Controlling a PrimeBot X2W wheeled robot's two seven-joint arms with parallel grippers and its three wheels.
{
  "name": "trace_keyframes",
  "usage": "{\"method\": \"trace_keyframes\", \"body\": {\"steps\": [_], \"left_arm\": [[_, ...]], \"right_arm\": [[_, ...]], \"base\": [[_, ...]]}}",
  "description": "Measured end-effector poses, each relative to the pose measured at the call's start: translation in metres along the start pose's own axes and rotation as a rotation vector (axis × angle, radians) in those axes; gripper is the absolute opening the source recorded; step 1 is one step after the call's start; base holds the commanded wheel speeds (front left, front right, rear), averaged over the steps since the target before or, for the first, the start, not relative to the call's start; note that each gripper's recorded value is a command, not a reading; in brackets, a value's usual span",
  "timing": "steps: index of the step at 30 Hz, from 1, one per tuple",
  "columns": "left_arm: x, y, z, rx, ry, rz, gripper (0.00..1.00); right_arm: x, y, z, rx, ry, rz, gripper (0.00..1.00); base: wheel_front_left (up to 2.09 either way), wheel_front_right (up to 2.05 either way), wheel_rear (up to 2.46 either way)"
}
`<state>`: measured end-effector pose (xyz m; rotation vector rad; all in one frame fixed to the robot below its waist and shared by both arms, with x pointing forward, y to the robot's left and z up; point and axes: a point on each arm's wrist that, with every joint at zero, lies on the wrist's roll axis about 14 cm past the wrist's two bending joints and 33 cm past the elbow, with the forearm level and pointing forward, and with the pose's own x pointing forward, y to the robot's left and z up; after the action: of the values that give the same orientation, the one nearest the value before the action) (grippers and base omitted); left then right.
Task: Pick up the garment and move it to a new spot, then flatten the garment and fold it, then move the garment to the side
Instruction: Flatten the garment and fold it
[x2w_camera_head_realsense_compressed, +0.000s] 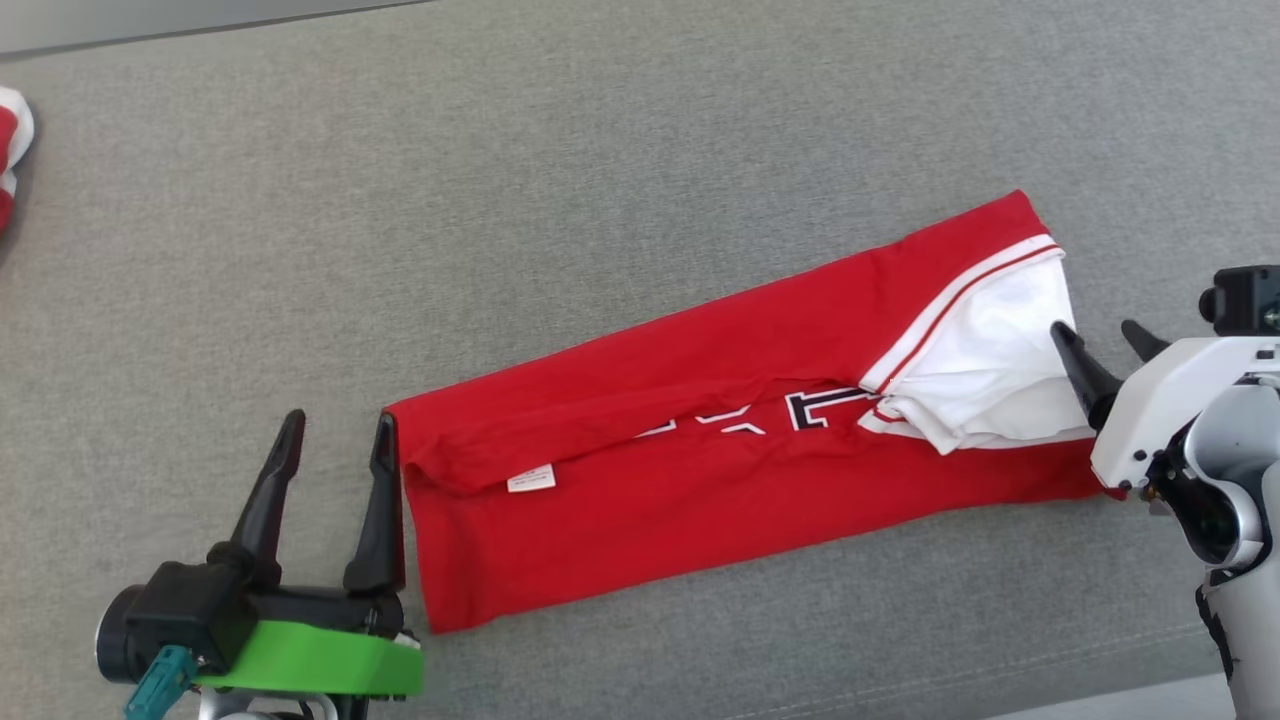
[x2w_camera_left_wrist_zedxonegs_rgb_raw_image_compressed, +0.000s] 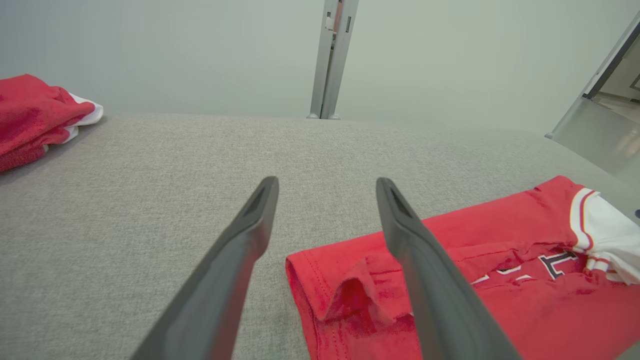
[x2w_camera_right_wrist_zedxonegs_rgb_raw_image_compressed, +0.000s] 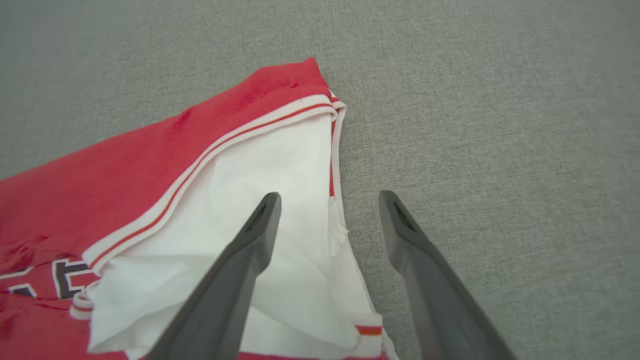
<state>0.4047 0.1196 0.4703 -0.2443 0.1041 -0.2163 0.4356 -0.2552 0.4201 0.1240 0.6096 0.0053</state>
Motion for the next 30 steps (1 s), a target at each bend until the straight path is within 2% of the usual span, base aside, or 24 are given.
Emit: {"method": "trace_keyframes", "body": {"steps": [4, 10, 11, 12, 15, 17, 22, 25, 28, 30], "left_arm": [[0.001, 0.007, 0.016, 0.021, -0.081, 0.058, 1.00], [-0.011, 0.017, 0.013, 0.009, -0.094, 0.117, 1.00], [-0.012, 0.019, 0.013, 0.011, -0.097, 0.121, 1.00], [-0.014, 0.021, 0.013, 0.011, -0.099, 0.127, 1.00], [-0.018, 0.024, 0.013, 0.006, -0.108, 0.141, 1.00], [-0.023, 0.026, 0.011, -0.006, -0.106, 0.150, 1.00], [-0.032, 0.030, 0.008, -0.026, -0.106, 0.166, 1.00], [-0.038, 0.034, 0.009, -0.029, -0.110, 0.182, 1.00], [-0.046, 0.037, 0.008, -0.037, -0.109, 0.197, 1.00], [-0.051, 0.039, 0.008, -0.038, -0.111, 0.203, 1.00]], "right_arm": [[0.013, -0.002, -0.022, -0.016, 0.094, -0.019, 1.00], [0.029, 0.010, -0.040, -0.011, 0.170, 0.009, 1.00], [0.032, 0.013, -0.039, -0.004, 0.166, 0.019, 0.88], [0.033, 0.017, -0.038, 0.007, 0.163, 0.030, 0.00], [0.035, 0.022, -0.031, 0.054, 0.126, 0.054, 0.00], [0.033, 0.013, -0.024, 0.053, 0.094, 0.037, 0.00], [0.016, -0.050, 0.011, 0.032, -0.009, -0.094, 0.00], [0.001, -0.082, 0.045, -0.002, -0.089, -0.161, 0.00], [-0.012, -0.083, 0.081, -0.060, -0.167, -0.152, 0.00], [-0.018, -0.064, 0.100, -0.121, -0.200, -0.098, 0.00]], "base": [[0.00, 0.00, 0.00], [0.00, 0.00, 0.00], [0.00, 0.00, 0.00], [0.00, 0.00, 0.00], [0.00, 0.00, 0.00], [0.00, 0.00, 0.00], [0.00, 0.00, 0.00], [0.00, 0.00, 0.00], [0.00, 0.00, 0.00], [0.00, 0.00, 0.00]]}}
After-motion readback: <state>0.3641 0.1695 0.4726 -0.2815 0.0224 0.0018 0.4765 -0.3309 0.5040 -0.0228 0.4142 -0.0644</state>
